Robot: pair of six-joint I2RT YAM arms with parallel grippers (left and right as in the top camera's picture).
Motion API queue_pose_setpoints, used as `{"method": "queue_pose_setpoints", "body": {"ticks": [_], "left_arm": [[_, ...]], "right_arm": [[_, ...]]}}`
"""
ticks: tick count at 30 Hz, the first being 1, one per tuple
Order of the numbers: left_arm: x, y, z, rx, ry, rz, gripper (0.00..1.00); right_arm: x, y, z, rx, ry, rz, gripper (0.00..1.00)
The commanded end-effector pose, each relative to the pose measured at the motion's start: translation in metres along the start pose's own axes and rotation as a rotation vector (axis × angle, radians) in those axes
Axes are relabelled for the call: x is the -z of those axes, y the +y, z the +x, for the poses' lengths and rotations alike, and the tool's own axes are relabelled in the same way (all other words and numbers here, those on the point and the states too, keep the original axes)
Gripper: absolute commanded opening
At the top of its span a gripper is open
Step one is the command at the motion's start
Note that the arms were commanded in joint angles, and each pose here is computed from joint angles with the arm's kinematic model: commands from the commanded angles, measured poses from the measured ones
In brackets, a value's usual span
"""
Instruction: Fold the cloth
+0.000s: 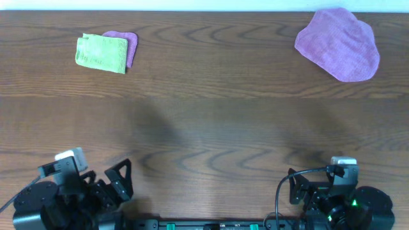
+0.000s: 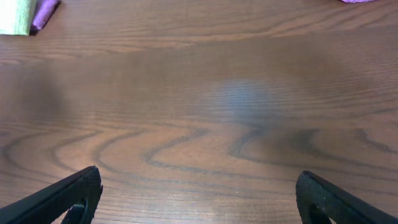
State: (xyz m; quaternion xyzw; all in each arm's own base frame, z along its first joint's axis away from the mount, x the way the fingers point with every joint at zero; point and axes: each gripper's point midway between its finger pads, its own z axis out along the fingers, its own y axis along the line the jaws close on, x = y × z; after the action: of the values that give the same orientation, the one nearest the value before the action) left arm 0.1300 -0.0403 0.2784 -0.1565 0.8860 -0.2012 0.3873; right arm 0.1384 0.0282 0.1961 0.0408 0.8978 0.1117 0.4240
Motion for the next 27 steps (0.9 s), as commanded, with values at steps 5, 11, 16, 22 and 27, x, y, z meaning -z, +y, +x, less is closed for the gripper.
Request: {"method": "queue_pose_setpoints", "body": {"ticks": [5,11,16,22,27], "left_arm": [[0.0,-0.013,0.009,0.029,0.046,0.078,0.95],[0.001,0.003,-0.029,-0.061,-0.125,-0.034,0.95],[0.007,0.019,-0.057,-0.443,-0.225,-0.193,0.95],[-0.009,0.033,-0.077,-0.723,-0.265,-0.307,0.95],[-0.041,0.057,-0.08,-0.738,-0.335,-0.368,0.95]], "right_arm": [[0.0,-0.001,0.0,0.008,-0.003,0.006,0.99],[0.0,-0.001,0.0,0.008,-0.003,0.006,0.99],[0.0,-0.001,0.0,0.008,-0.003,0.006,0.99],[0.0,-0.001,0.0,0.008,-0.003,0.006,0.99],[0.0,-0.001,0.0,0.008,-0.003,0.006,0.99]]}}
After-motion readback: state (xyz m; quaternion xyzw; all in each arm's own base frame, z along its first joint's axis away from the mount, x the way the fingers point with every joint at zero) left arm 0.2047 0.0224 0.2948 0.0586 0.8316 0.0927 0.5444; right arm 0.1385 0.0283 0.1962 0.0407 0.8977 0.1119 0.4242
